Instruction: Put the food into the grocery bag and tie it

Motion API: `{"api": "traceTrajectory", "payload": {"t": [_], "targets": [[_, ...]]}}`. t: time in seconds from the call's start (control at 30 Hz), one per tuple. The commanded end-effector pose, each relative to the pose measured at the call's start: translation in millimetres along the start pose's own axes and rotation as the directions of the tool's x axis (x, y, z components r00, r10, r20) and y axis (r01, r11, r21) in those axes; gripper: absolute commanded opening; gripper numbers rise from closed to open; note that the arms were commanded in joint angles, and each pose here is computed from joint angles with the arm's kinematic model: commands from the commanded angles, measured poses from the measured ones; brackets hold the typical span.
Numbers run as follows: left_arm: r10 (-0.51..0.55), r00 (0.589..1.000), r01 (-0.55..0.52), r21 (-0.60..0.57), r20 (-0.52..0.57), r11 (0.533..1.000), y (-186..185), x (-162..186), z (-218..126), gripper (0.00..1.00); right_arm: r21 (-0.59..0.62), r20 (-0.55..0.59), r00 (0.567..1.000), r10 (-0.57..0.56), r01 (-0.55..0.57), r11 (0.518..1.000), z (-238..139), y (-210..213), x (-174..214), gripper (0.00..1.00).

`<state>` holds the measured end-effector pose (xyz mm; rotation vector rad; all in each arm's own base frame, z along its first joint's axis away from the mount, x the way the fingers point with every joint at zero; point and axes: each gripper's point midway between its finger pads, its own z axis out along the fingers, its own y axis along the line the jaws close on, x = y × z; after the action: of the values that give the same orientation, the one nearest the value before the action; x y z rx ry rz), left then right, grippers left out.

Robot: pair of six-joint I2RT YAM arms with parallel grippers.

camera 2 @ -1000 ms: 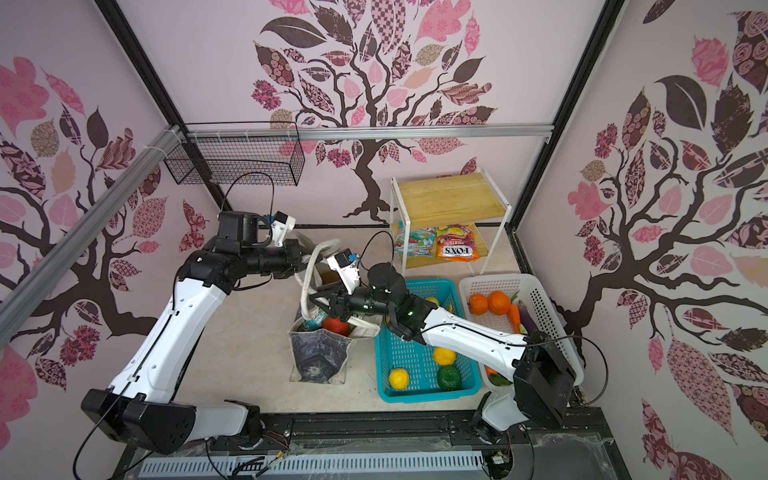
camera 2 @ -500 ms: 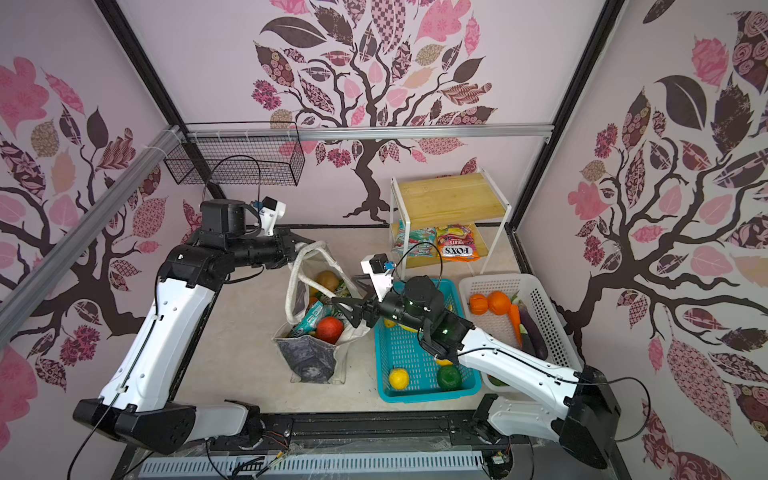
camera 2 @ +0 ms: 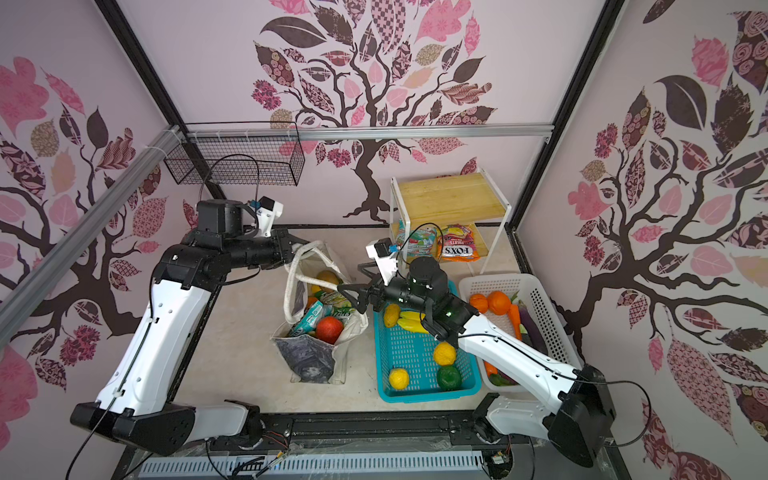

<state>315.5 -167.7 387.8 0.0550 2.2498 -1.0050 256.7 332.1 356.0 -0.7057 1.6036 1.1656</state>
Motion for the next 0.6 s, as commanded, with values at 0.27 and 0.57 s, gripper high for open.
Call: {"api": "traceTrajectory", "payload": {"t": [0.27,0.57], "targets": [[0.096,0.994,-0.099,0.069,0.049,0.993,-25,-7,-21,0.0,-0.112,-0.154,0.988,0.011,-0.028,0.993,14,4,14,0.75],[0.101,0.993,-0.105,0.088,0.053,0.991,-22,5,-21,0.0,-0.292,-0.169,0.978,-0.119,0.065,0.954,38,45,44,0.72]]}}
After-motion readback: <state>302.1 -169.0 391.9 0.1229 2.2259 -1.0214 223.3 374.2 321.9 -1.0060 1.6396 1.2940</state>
